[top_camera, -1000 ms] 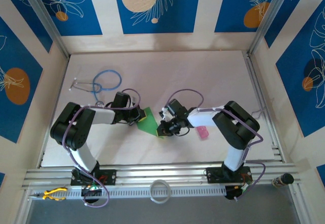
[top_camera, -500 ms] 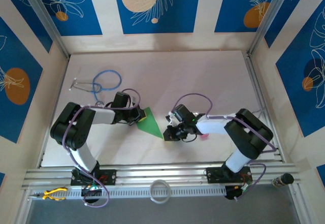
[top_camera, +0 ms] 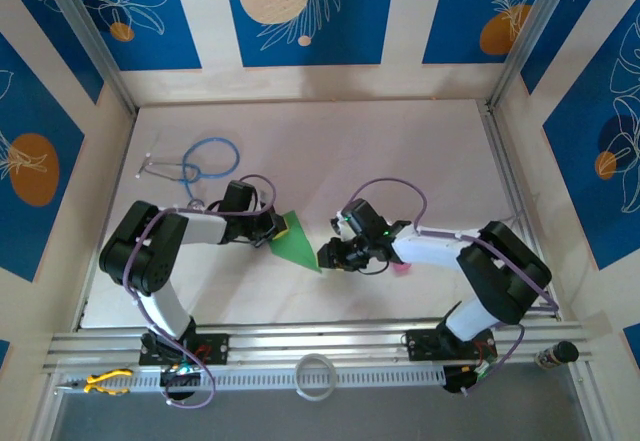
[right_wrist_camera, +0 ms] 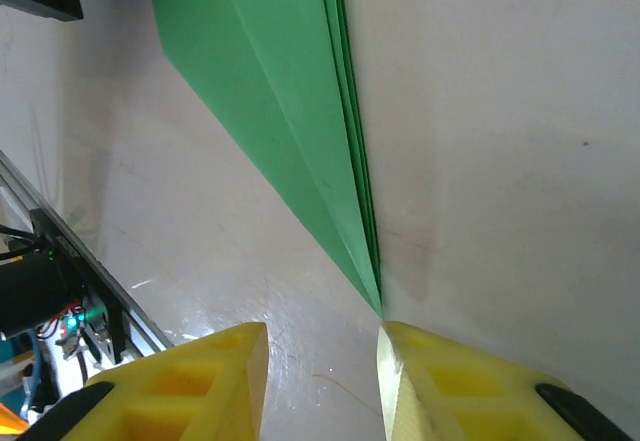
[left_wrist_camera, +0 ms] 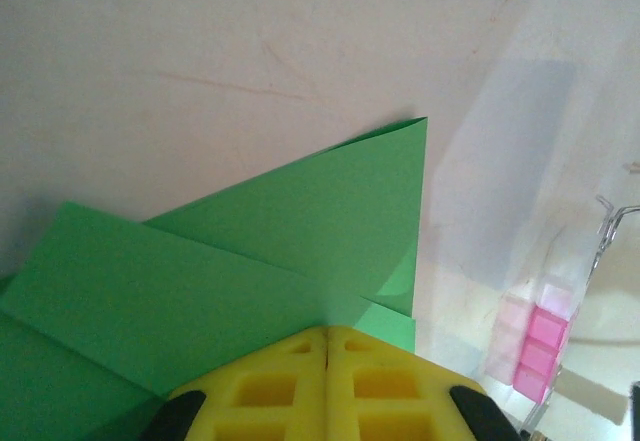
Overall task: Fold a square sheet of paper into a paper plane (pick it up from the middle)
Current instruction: Turn over the paper at the center of the table.
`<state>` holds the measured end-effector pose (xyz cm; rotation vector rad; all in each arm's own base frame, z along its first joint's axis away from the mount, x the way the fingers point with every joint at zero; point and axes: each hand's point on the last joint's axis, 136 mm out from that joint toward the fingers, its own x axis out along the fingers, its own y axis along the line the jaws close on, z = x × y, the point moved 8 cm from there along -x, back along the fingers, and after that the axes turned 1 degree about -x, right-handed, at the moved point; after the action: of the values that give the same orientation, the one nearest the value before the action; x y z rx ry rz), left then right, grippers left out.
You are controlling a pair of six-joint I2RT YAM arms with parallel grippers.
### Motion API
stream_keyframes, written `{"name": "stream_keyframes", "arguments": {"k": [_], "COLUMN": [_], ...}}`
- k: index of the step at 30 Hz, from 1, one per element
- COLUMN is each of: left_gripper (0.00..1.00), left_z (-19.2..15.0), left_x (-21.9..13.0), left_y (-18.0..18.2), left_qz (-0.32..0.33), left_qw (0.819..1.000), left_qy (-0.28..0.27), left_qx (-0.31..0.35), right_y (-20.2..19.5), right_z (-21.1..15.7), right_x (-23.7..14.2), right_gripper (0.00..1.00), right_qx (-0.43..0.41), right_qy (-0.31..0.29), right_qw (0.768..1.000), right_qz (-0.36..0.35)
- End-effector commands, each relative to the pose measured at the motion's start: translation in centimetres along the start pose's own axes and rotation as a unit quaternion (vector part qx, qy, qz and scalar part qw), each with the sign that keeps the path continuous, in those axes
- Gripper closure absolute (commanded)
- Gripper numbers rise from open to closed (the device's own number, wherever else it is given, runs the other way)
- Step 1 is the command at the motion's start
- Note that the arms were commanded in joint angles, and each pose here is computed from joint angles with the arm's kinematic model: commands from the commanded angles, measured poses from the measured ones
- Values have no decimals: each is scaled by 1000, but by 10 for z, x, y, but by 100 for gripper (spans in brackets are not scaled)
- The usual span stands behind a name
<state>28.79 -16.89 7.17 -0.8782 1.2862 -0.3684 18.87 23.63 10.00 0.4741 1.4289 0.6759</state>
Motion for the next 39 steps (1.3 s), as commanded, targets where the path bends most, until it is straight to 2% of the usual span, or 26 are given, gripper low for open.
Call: {"name": "stream_keyframes", "arguments": {"k": [1, 11, 19, 39], "left_gripper": [96, 96, 96, 96], "left_z": [-3, -3, -4, -4], "left_x": [6, 7, 6, 4], "left_y": [25, 27, 28, 25], "left_qz": [52, 56, 60, 55], "left_qw": [998, 997, 997, 998], "left_qy": [1, 3, 5, 3], "left_qx": [-38, -47, -45, -43], "right_y": [4, -8, -7, -3], "right_z": [4, 3, 6, 14], "right_x": [6, 15, 16, 17], "right_gripper": [65, 65, 69, 69], "right_qx": [32, 78, 82, 66], "right_qy": [21, 27, 27, 8], "right_qw": [999, 997, 996, 997], "right_qz": [15, -7, 15, 47]}}
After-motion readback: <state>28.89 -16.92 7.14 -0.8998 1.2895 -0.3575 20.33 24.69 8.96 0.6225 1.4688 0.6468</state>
